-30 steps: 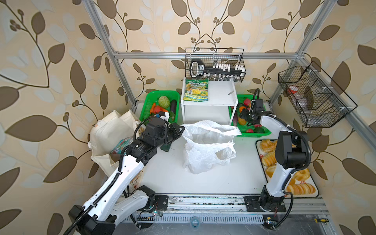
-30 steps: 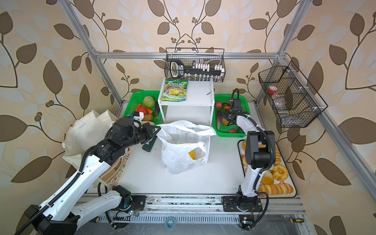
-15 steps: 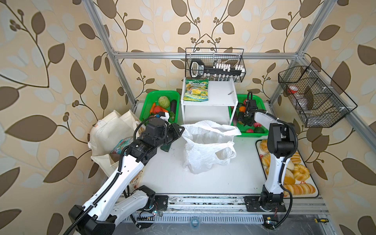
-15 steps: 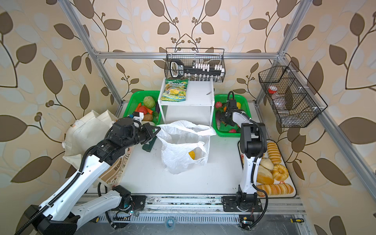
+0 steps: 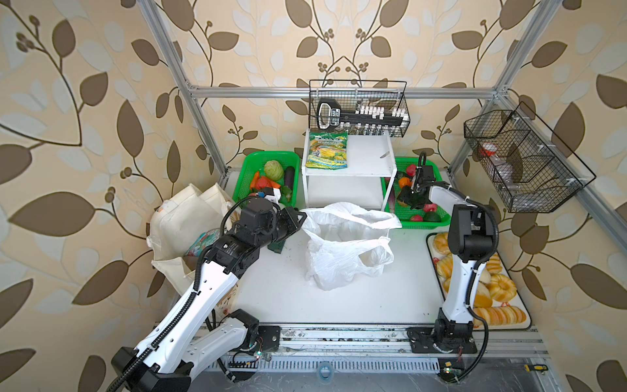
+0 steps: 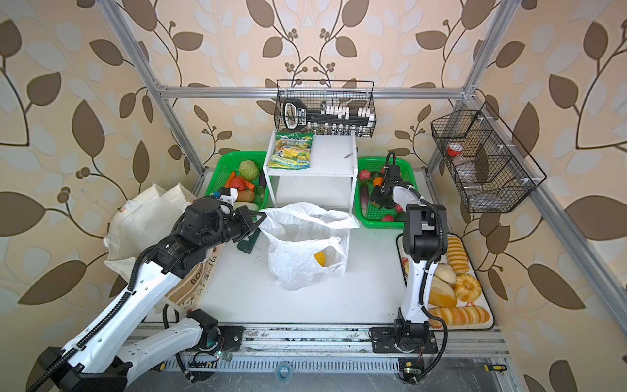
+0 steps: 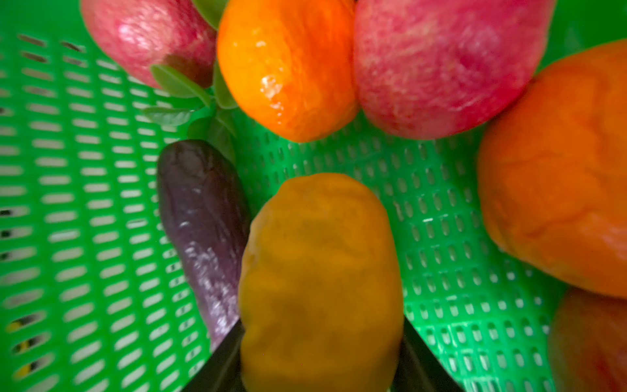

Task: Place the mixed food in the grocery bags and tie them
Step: 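Grasp the orange-yellow mango with the right gripper, then carry the orange-yellow mango into the white plastic bag with the right gripper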

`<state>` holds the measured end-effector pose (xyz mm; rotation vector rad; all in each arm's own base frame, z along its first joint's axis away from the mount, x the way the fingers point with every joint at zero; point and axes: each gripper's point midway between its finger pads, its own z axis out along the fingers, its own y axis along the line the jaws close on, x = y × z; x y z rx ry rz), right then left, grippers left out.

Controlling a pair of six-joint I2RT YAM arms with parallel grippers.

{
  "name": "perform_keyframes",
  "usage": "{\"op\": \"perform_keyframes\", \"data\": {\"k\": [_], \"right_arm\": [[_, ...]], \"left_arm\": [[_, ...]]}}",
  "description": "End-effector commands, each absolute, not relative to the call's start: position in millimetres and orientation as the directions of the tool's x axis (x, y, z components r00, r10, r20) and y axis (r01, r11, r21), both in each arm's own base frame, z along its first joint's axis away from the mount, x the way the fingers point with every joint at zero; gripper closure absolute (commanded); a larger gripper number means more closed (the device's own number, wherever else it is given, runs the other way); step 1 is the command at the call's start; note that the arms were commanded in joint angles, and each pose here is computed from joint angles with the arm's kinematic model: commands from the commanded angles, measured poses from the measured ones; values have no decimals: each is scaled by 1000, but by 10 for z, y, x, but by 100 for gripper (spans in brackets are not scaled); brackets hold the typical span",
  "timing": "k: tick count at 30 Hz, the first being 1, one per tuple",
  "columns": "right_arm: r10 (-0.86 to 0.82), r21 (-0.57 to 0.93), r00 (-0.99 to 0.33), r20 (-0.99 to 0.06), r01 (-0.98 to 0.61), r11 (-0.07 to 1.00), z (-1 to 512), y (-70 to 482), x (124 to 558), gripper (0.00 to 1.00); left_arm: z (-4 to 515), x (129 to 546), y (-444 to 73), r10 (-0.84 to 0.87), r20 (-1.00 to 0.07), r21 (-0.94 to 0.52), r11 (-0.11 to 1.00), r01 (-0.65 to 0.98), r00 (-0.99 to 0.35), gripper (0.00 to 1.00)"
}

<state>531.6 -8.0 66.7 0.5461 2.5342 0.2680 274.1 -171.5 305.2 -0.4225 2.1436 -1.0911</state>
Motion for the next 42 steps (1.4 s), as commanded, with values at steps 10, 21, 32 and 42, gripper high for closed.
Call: {"op": "perform_keyframes", "data": {"k": [10,21,32,42], "right_arm": [[420,498,-626,-657,58,865,2306,284,4110,47],[374,624,-698,-611,-133,770,2320,991,2625,48],[182,631,-779,-600,-322,706,2162,1513,1789,50],[81,572,-663,-744,-570,590,2564,2179,2028,47]], "left_arm": [[3239,2687,-1591,-591,-461,-811,583,44,-662,100],[3206,2669,-1638,-607,-411,-841,541,25,-680,100],[3198,2720,-1655,-619,-402,-848,529,21,-675,100],[3156,2733,-1704,-610,-387,-855,519,21,-691,100]]}}
